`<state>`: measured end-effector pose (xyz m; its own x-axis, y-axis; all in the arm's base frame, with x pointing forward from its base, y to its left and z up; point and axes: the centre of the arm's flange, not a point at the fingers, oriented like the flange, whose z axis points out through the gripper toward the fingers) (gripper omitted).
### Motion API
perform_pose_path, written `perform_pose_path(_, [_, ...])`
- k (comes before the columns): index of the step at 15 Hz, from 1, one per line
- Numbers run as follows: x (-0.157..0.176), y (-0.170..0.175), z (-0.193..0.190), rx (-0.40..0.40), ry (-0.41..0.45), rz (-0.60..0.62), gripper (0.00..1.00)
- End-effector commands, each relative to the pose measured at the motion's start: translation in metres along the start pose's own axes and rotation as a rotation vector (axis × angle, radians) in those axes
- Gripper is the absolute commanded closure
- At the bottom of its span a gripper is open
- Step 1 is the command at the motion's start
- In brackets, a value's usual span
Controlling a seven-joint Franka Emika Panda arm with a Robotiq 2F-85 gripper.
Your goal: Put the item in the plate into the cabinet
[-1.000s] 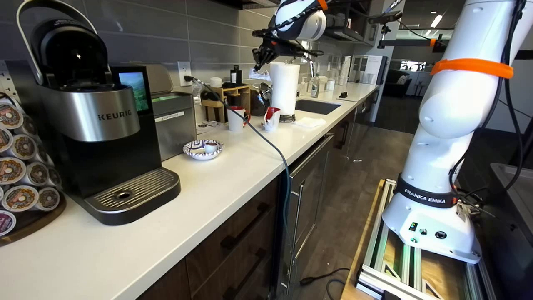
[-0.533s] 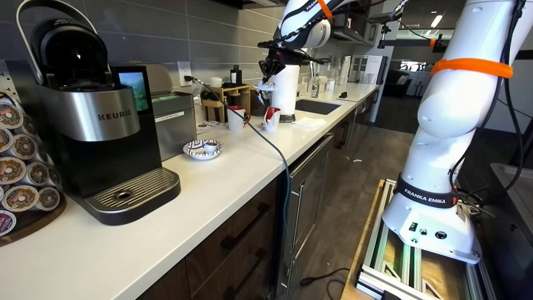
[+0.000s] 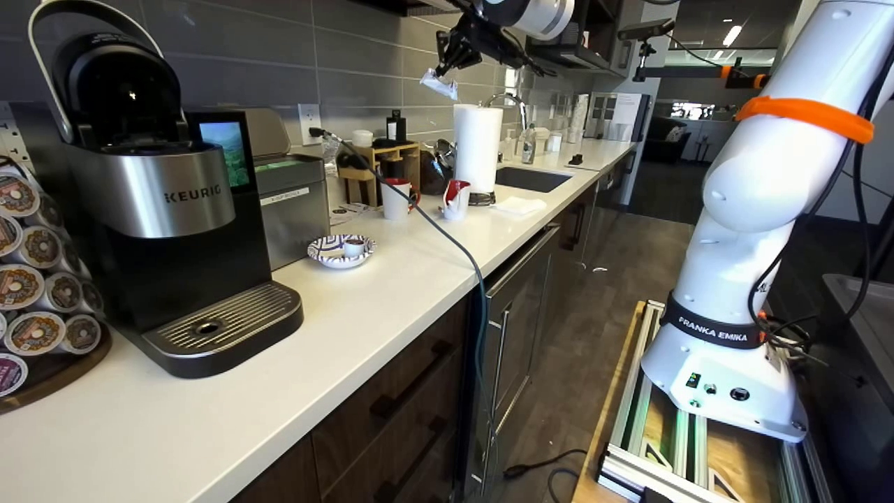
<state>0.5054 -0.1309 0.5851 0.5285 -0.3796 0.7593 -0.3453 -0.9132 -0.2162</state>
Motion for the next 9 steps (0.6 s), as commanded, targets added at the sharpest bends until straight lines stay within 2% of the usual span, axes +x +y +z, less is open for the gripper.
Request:
perform_pose_path(1, [0.025, 0.003, -0.035, -0.008, 0.114, 0.068, 1.0])
perform_pose_path(9, [0.079, 0.005, -0.07, 0.005, 0.349, 0.217, 1.0])
